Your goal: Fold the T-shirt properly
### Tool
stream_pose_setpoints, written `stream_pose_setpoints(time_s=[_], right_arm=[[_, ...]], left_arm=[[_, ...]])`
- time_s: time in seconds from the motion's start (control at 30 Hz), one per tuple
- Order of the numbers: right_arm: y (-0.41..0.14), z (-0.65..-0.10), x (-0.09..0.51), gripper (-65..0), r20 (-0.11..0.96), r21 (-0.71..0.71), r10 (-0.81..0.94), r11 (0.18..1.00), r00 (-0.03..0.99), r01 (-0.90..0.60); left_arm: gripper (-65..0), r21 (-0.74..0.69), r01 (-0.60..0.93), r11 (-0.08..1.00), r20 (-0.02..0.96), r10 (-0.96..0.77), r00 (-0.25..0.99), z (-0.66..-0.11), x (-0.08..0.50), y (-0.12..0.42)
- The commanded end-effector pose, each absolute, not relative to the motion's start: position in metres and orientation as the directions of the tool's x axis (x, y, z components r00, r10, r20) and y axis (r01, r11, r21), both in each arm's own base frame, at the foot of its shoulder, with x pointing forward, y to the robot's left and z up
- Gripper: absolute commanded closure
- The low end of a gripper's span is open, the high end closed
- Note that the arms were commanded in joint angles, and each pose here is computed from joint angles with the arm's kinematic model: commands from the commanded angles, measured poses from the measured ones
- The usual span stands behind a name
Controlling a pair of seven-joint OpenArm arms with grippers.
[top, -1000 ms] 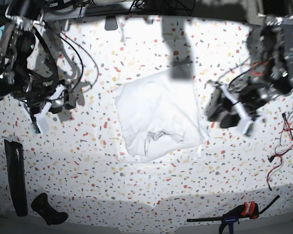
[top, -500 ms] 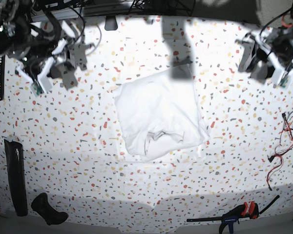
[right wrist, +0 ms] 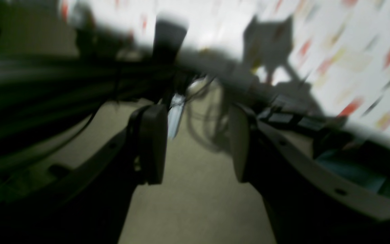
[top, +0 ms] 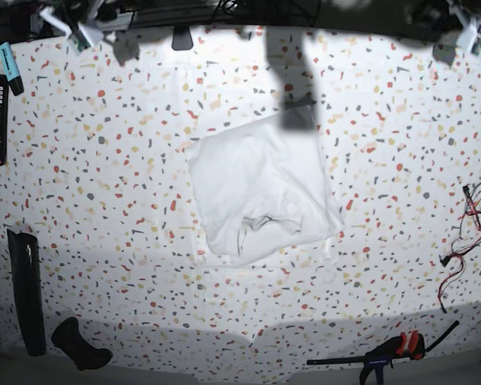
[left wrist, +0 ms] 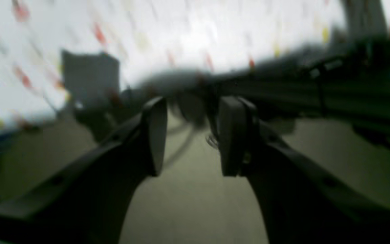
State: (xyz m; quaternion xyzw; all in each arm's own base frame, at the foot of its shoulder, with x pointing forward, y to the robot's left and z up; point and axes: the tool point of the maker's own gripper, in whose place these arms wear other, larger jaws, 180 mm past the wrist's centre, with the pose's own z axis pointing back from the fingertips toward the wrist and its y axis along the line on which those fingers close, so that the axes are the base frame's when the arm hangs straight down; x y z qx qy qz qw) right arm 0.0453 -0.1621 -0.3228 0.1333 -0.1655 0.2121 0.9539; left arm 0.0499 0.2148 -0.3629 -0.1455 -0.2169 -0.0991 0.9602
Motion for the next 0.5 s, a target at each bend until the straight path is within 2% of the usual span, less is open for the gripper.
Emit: stream_pose_setpoints(time_s=[0.0, 0.13, 0.27, 0.33, 0.47], right_arm=[[-0.16, -0.319, 0.037, -29.0, 0.362, 0.196, 0.37, 0.867, 0.856, -0.457], [-0.157, -0.321, 0.019, -29.0, 0.322, 0.233, 0.352, 0.87, 0.879, -0.434], [-0.164, -0.354, 0.006, -29.0, 0.281, 0.289, 0.27, 0.891, 0.921, -0.35], [-0.176, -0.388, -0.012, -29.0, 0.207, 0.291, 0.246, 0.908, 0.947, -0.3], [-0.189, -0.447, -0.061, -29.0, 0.035, 0.324, 0.248, 0.914, 0.968, -0.246]], left_arm=[[-24.5, -0.259, 0.237, 0.936, 0.428, -0.109, 0.897, -0.36, 0.037, 0.21], [-24.5, -0.308, 0.196, 0.931, 0.342, -0.084, 0.936, -0.365, -0.001, 0.199], [-24.5, -0.316, 0.183, 0.931, 0.347, -0.066, 0.935, -0.38, -0.01, 0.201], [-24.5, -0.301, 0.151, 0.941, 0.337, -0.043, 0.941, -0.401, -0.017, 0.208], [-24.5, -0.283, 0.092, 0.955, 0.218, -0.03, 0.976, -0.456, -0.059, 0.218]])
